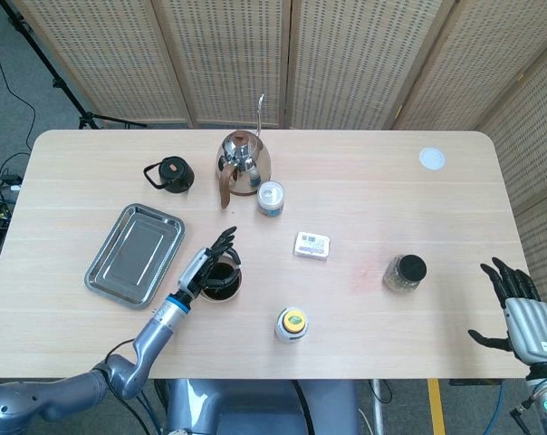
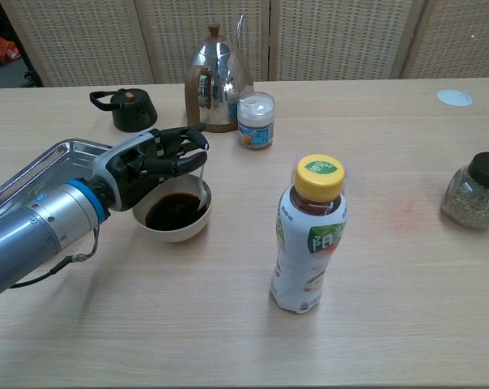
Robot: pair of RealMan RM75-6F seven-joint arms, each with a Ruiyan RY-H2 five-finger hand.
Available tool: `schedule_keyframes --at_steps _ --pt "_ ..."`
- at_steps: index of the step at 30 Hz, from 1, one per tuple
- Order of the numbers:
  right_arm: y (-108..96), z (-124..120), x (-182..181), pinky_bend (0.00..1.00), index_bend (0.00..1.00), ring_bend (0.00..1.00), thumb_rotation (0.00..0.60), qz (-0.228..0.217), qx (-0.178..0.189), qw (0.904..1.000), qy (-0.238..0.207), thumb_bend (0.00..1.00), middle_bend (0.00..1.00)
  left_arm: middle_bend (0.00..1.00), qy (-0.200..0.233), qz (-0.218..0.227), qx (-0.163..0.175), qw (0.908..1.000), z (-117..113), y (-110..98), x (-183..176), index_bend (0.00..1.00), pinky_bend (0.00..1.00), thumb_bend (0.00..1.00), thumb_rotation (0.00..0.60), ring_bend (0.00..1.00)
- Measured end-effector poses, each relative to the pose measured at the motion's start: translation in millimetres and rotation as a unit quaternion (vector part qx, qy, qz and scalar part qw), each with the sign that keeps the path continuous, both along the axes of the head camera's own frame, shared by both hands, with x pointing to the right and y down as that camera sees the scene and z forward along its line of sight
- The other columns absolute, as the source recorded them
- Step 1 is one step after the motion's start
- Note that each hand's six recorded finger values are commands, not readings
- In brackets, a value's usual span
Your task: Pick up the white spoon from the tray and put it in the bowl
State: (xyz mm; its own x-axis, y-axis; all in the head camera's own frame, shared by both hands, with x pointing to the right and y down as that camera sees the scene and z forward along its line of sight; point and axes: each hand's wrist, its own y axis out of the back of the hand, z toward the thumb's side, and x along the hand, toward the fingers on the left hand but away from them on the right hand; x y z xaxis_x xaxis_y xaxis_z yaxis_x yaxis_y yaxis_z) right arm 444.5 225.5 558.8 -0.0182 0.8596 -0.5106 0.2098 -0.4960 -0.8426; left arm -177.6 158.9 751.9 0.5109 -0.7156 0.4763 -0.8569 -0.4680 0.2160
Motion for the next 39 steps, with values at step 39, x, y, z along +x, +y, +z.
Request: schedule_keyframes --at_steps 39 --pt "2.0 0.9 -3.8 0.0 0.04 0.0 0.6 -0.005 -0.004 1.0 -0.005 0.0 0.0 0.0 0.027 -0.032 -0.009 0.9991 -7.7 16.5 -31.3 0.67 0.0 0.45 0.6 0.0"
